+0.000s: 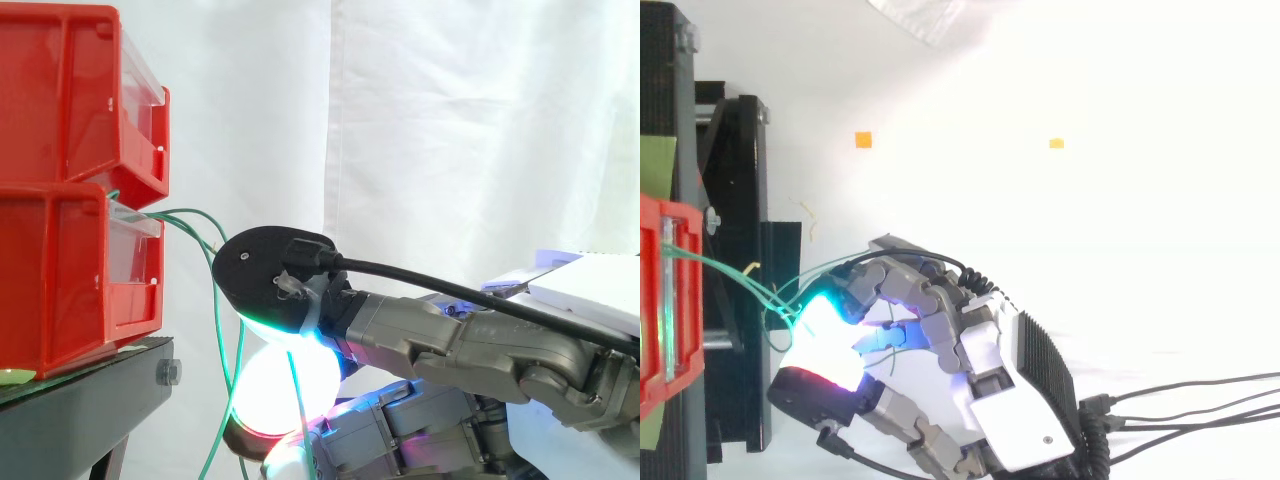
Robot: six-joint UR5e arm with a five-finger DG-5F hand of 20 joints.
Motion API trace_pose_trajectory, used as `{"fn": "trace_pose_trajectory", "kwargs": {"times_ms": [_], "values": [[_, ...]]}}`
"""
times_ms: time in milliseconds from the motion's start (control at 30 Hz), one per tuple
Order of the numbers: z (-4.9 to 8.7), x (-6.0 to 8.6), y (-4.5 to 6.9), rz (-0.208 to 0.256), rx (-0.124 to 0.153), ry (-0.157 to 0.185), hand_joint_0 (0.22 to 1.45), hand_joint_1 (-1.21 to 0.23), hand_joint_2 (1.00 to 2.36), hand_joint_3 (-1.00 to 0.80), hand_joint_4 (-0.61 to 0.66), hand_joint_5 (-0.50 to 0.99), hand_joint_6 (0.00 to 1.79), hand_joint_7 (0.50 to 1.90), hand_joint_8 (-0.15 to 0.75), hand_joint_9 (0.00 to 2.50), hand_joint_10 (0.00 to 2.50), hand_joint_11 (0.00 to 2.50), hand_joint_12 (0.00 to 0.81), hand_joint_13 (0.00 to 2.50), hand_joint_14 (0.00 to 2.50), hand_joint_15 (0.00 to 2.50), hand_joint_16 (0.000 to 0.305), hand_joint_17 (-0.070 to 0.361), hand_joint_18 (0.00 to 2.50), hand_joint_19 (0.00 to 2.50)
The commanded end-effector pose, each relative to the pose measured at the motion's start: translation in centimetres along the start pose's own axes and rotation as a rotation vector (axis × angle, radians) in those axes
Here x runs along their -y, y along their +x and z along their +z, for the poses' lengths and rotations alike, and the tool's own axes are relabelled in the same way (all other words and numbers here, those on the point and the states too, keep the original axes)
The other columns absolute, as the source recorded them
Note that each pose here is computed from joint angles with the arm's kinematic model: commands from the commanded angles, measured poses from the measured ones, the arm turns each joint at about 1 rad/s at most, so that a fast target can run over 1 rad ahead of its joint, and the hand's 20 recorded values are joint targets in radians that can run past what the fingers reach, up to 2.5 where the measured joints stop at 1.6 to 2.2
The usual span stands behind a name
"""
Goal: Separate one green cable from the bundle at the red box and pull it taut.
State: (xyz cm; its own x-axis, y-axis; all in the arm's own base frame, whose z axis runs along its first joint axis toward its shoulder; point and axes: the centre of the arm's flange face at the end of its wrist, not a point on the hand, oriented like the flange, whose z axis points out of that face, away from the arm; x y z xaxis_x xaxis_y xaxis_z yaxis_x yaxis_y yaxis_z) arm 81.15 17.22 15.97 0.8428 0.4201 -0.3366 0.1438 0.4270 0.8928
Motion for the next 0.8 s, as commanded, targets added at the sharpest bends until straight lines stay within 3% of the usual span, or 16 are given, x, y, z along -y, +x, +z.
{"fn": "trace_pose_trajectory", "kwargs": {"times_ms": [0, 200, 300, 767], "values": [[-0.05, 0.09, 0.01, -0.002, -0.001, 0.000, 0.65, -0.49, 1.01, -0.28, 0.30, -0.12, 0.86, 1.25, 0.319, 1.11, 0.03, 1.16, 0.335, 0.77, 0.02, 0.63, 0.048, 0.108, 0.49, 0.46], [-0.01, -0.05, -0.04, 0.002, 0.000, 0.000, 0.68, -0.46, 1.01, -0.33, 0.30, -0.14, 0.88, 1.15, 0.301, 1.02, 0.02, 1.24, 0.321, 0.73, 0.02, 0.70, 0.047, 0.107, 0.50, 0.48], [-0.06, 0.11, -0.02, 0.001, 0.000, 0.000, 0.65, -0.47, 1.02, -0.27, 0.29, -0.15, 0.90, 1.08, 0.297, 1.00, 0.02, 1.23, 0.313, 0.73, 0.02, 0.70, 0.047, 0.107, 0.50, 0.47], [-0.06, 0.12, -0.09, 0.002, 0.000, 0.000, 0.65, -0.53, 1.02, -0.25, 0.32, -0.16, 0.92, 1.08, 0.312, 0.92, 0.02, 1.17, 0.316, 0.73, 0.02, 0.69, 0.047, 0.106, 0.50, 0.44]]}}
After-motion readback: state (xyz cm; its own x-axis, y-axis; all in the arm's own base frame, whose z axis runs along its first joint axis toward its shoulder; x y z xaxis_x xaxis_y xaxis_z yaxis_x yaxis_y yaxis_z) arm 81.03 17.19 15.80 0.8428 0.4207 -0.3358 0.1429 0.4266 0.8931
